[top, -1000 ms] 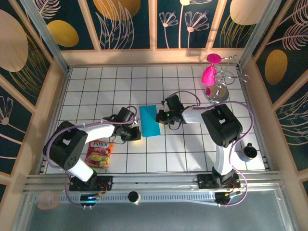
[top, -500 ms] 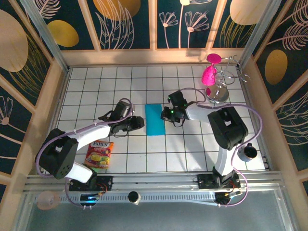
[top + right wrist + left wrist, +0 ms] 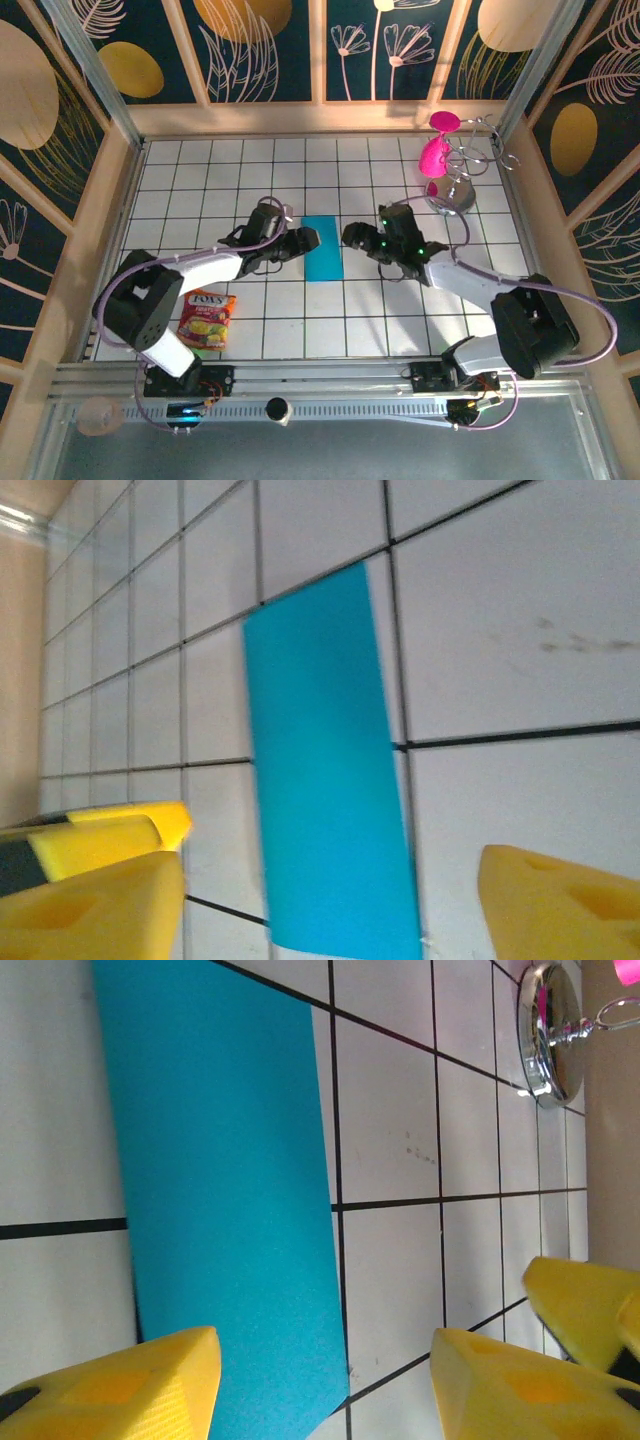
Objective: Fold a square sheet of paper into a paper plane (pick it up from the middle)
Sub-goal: Fold the triangle a second time at the center of the table.
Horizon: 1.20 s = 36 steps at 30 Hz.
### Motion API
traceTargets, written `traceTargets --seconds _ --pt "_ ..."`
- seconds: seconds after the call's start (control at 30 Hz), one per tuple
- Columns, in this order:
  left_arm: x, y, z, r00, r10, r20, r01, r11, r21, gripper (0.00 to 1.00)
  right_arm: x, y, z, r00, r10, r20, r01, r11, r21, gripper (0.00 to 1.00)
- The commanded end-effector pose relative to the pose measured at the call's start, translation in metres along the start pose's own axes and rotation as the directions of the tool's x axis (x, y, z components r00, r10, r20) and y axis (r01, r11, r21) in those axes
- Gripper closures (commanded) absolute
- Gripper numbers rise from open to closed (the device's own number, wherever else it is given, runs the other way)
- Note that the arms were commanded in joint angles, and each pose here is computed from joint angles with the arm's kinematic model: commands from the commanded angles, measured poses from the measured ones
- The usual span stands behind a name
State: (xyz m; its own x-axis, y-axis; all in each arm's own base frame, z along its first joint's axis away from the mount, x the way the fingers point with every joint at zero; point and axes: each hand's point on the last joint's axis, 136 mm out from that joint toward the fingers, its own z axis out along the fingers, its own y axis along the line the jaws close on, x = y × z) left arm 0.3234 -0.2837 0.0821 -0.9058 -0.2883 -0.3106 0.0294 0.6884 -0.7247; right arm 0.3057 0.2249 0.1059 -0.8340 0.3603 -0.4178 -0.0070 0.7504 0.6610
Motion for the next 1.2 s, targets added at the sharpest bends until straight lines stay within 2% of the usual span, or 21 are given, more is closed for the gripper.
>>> traceTargets --seconds 0.0,0.1,0.17,0.23,0.33,0.53,0.7,0.83,0.97,1.17 --pt "-0.012 -0.021 0.011 1.0 -0.008 0.002 0.008 0.998 0.058 0.42 -0.029 -0.003 -0.016 0.989 0.018 0.15 -0.016 1.0 -0.018 0.01" --pt "-0.017 -0.02 0.015 1.0 -0.008 0.013 0.007 0.999 0.035 0.42 -0.032 -0.012 -0.022 0.985 0.014 0.173 -0.012 1.0 -0.013 0.01" --pt "-0.013 -0.007 0.025 1.0 -0.021 0.001 0.021 1.0 0.0 0.41 -0.034 -0.013 -0.027 0.981 -0.015 0.192 0.019 1.0 -0.019 0.01" --pt "-0.009 0.002 0.032 0.999 -0.04 -0.017 0.04 0.999 -0.024 0.41 -0.033 -0.016 -0.03 0.978 -0.035 0.204 0.038 0.999 -0.013 0.06" --pt "-0.004 0.005 0.04 0.997 -0.065 -0.041 0.065 0.998 -0.011 0.42 -0.03 -0.016 -0.031 0.982 -0.048 0.182 0.054 0.998 -0.026 0.07" --pt "-0.007 0.022 0.048 0.996 -0.082 -0.021 0.08 0.993 -0.084 0.42 -0.021 -0.011 -0.029 0.991 -0.044 0.128 0.052 0.997 -0.064 0.1" --pt "0.005 0.039 0.052 0.991 -0.127 -0.038 0.122 0.986 -0.116 0.43 -0.008 -0.015 -0.023 0.998 -0.013 0.054 0.017 0.997 -0.07 0.14" --pt "0.02 0.052 0.049 0.982 -0.18 -0.054 0.172 0.977 -0.129 0.44 0.011 -0.01 -0.019 0.998 0.024 -0.059 -0.03 0.993 -0.11 0.24" --pt "0.033 0.065 0.044 0.97 -0.234 -0.059 0.224 0.964 -0.143 0.45 0.034 0.0 -0.017 0.98 0.084 -0.183 -0.109 0.985 -0.135 0.34" --pt "0.042 0.073 0.044 0.965 -0.249 -0.077 0.235 0.959 -0.158 0.46 0.065 0.011 -0.007 0.95 0.135 -0.281 -0.172 0.979 -0.113 0.4"
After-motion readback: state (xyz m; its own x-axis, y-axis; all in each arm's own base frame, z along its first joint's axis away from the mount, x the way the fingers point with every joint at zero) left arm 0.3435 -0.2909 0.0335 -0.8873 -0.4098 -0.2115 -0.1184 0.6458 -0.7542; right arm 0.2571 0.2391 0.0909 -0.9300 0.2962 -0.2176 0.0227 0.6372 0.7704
